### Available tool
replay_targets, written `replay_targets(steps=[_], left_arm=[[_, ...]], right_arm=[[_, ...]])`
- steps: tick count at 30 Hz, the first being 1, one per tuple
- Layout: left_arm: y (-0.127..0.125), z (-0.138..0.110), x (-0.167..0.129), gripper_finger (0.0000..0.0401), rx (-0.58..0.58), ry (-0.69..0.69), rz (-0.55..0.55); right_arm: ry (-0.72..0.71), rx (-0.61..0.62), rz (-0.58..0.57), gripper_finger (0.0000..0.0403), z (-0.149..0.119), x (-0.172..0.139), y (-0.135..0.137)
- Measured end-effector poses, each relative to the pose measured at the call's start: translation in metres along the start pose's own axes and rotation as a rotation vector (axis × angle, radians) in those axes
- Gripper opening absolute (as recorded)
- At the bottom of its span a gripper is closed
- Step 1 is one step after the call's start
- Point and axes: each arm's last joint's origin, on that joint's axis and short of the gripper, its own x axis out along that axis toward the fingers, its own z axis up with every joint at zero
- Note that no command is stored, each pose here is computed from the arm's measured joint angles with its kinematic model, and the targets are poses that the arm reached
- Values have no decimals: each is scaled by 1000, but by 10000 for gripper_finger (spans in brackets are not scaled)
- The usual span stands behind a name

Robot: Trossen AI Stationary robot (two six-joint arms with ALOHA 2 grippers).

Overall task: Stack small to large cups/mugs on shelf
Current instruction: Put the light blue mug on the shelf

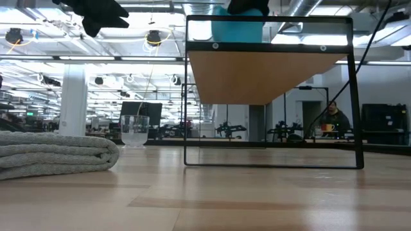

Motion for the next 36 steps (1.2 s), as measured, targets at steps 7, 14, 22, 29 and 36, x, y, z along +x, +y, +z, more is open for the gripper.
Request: replay_targets(steps=[7, 14, 22, 29, 36], left_arm=[[0, -1, 0, 148, 1, 9, 2], [0, -1, 0, 148, 1, 9, 2], [0, -1, 0, 148, 1, 9, 2], [0, -1, 0, 148, -5, 8, 3], [0, -1, 0, 148, -6, 8, 4]], right_arm=[[-25, 16, -8, 5, 3, -1, -7], [-70, 17, 18, 5, 7, 0, 0], [-74, 14, 12, 5, 7, 0, 1], [-118, 5, -13, 5, 11, -1, 1], [-134, -9, -60, 4, 12, -1, 0]])
